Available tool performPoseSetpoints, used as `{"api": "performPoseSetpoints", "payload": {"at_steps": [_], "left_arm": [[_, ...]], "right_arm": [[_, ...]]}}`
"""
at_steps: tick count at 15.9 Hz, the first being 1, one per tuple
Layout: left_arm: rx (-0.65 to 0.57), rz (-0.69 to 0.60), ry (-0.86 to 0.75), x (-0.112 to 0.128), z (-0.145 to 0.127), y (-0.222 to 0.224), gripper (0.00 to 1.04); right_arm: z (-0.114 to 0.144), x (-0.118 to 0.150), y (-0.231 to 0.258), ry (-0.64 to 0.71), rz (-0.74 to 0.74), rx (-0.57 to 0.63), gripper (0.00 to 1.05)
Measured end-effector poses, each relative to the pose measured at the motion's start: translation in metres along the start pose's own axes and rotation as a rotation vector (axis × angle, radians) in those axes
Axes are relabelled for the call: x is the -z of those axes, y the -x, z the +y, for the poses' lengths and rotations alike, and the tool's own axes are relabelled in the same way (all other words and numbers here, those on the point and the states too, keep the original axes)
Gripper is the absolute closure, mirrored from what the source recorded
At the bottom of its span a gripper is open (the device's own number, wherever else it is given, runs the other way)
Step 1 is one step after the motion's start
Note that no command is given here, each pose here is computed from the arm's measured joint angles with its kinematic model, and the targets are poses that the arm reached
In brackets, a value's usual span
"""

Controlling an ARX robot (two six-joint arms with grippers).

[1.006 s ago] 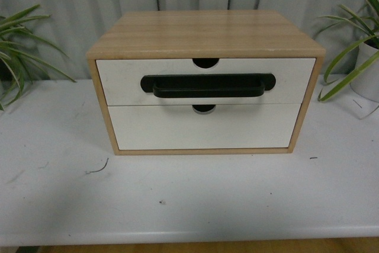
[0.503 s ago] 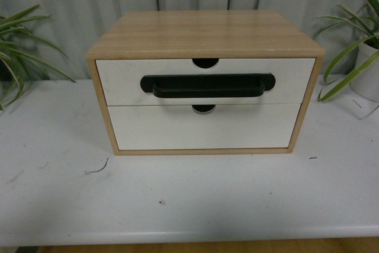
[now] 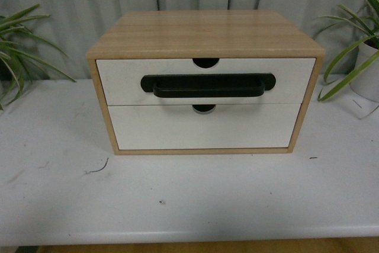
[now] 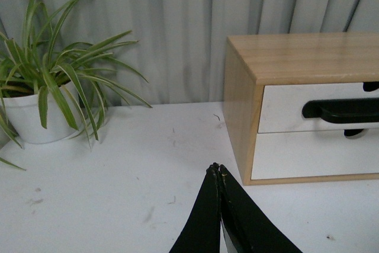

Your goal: Close drawer sideways

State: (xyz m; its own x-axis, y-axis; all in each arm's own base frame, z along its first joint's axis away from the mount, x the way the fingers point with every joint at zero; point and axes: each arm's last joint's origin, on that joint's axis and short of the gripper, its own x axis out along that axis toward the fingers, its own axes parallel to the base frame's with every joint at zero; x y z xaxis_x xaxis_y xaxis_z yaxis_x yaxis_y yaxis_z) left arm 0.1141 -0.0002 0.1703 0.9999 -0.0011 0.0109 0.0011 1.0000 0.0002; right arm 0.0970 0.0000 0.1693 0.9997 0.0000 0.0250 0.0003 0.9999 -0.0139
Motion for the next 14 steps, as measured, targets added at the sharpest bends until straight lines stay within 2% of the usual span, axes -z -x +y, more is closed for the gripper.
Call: {"api": "performPoseSetpoints", "payload": {"at_steps": [6,7,8,14], "left_arm": [[0.001,-0.002,0.0,0.0,0.0,0.007,1.03],[0.002,0.054,0.0,0.006,0.0,0.012,1.03],[0.0,0.003,0.0,0.003,0.0,0.017,1.03],[0.001,0.01,0.0,0.003,0.0,0.017,1.03]], "right_arm": [[0.0,0.002,0.0,0.0,0.019,0.0,1.03],[0.0,0.002,0.0,0.0,0.019,0.0,1.03],[0.0,0.002,0.0,0.0,0.02,0.0,1.03],[0.0,0.002,0.0,0.0,0.019,0.0,1.03]]}}
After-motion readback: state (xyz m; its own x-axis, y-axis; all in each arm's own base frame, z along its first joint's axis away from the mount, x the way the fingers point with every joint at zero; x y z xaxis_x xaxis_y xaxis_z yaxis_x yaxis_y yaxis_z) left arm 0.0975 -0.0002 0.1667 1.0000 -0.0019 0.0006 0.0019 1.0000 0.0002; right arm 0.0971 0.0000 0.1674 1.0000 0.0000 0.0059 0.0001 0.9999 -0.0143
